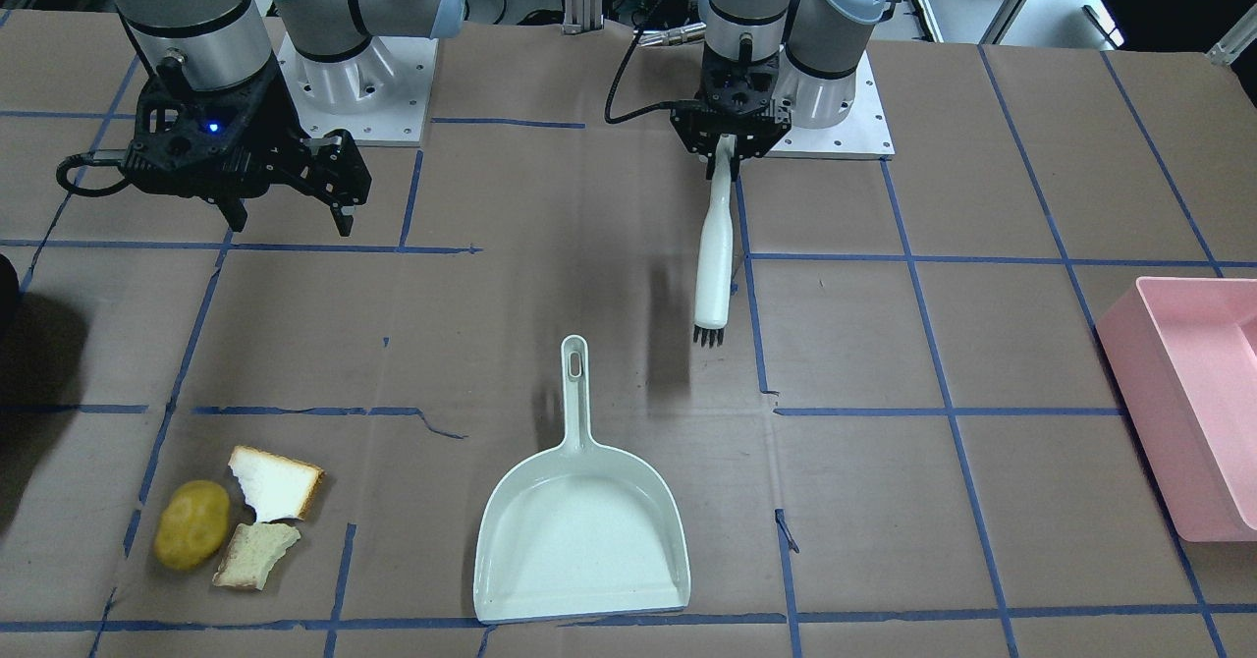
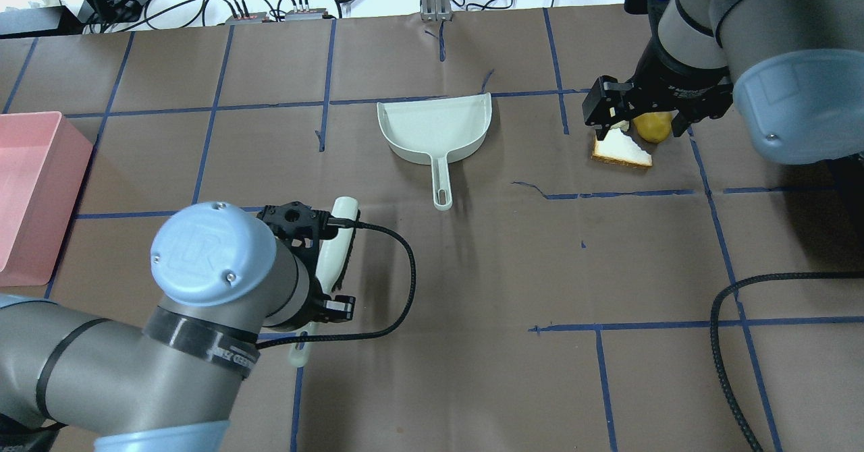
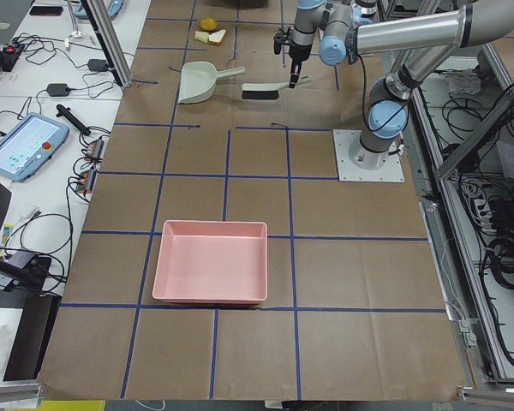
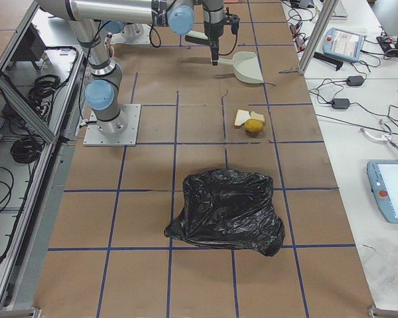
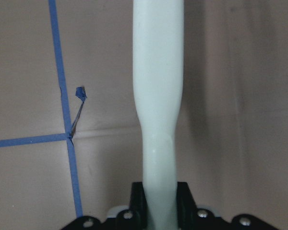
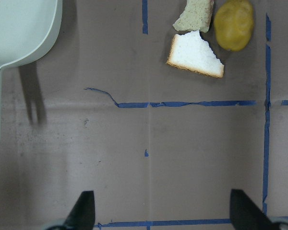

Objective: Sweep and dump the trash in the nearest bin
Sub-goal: 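Lift the brush with the left gripper and carry it farther from the robot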

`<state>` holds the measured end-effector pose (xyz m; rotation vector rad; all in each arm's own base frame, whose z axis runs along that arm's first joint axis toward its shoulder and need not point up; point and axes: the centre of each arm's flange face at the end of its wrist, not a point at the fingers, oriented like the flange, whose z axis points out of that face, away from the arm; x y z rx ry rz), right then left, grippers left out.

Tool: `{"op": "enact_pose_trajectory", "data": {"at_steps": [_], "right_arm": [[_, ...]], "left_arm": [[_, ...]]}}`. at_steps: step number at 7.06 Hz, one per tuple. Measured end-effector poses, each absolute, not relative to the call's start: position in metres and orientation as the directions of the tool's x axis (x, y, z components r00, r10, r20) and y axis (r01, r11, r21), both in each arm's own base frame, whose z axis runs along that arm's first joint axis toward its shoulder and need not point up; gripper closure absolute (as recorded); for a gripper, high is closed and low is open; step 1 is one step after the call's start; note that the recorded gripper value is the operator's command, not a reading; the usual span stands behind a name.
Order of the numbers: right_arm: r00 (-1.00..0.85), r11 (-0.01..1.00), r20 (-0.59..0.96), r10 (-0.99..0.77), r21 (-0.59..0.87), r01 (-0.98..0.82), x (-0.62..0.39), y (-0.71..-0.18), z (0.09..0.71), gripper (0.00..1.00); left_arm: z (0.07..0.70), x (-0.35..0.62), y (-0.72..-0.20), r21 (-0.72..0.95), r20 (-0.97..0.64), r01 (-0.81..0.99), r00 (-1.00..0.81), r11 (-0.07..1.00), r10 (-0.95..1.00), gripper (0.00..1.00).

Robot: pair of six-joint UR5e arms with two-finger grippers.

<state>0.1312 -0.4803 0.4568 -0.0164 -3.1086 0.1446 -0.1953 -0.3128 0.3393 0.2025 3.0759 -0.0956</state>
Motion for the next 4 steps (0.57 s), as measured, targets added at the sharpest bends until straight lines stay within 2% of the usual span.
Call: {"op": "enact_pose_trajectory", "data": {"at_steps": [4], "right_arm": [[-1.000, 0.996, 0.024, 0.010, -0.088, 0.007, 0.134, -0.485, 0.454, 0.00]], "left_arm": [[0.381, -0.125, -0.408, 0.006, 0.024, 0.093, -0.995, 0.996, 0.093, 0.96]]}}
